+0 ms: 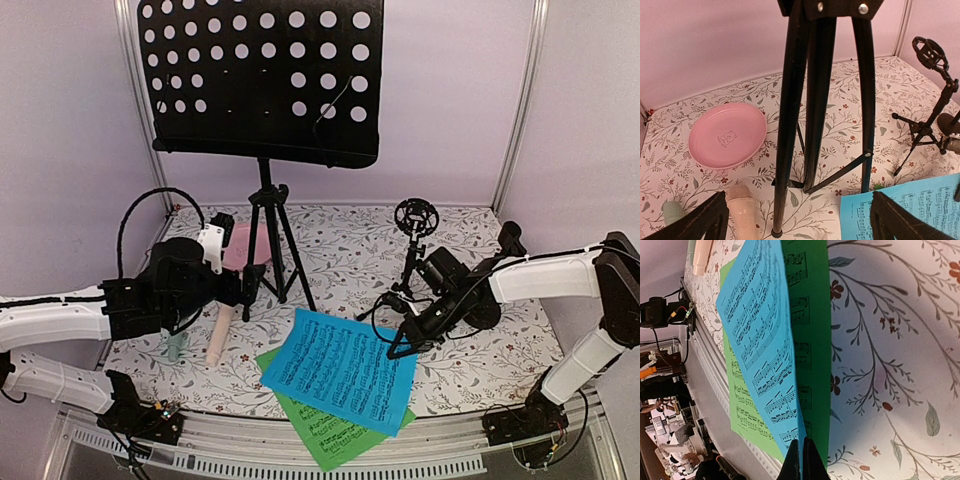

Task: Pack up the instrument practice props

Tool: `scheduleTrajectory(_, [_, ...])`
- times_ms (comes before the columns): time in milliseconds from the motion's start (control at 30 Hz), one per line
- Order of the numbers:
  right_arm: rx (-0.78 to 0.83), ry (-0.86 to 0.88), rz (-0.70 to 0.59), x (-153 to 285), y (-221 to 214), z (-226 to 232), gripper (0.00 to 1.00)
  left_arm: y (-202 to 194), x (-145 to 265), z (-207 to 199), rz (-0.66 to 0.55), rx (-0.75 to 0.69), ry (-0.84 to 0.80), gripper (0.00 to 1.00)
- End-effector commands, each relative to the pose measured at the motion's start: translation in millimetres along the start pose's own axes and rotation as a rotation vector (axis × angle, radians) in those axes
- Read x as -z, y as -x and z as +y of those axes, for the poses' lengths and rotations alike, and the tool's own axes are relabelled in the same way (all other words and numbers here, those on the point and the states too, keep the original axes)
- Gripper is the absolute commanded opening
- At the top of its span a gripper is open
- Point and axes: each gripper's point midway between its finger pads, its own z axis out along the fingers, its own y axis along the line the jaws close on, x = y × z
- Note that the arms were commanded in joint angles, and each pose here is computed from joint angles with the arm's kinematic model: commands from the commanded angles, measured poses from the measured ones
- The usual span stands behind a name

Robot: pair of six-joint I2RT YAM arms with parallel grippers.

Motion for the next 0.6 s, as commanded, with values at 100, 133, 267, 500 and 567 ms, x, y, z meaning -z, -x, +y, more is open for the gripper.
scheduleTrajectory(100, [0.045,-0.166,-0.037,-3,28,-24,0.06,-4,0,5,0.007,0.005,0.003,0.99])
scheduleTrajectory(133, [0.040,-0.190,-0.038,-3,29,-29,0.09,-3,0,5,0.006,0.005,0.003,0.99])
scheduleTrajectory(267, [0.024,-0.269,-0.056,-1,31,-43,0.27,-3,1,6,0.004,0.004,0.005,0.99])
scheduleTrajectory(500, [0.046,-0.345,-0.119,14,43,-35,0.51,-4,1,6,0.001,0.002,0.005,0.99])
scheduleTrajectory(567, [0.073,-0.393,-0.158,23,50,-26,0.61,-3,2,6,-0.001,0.001,0.002,0.99])
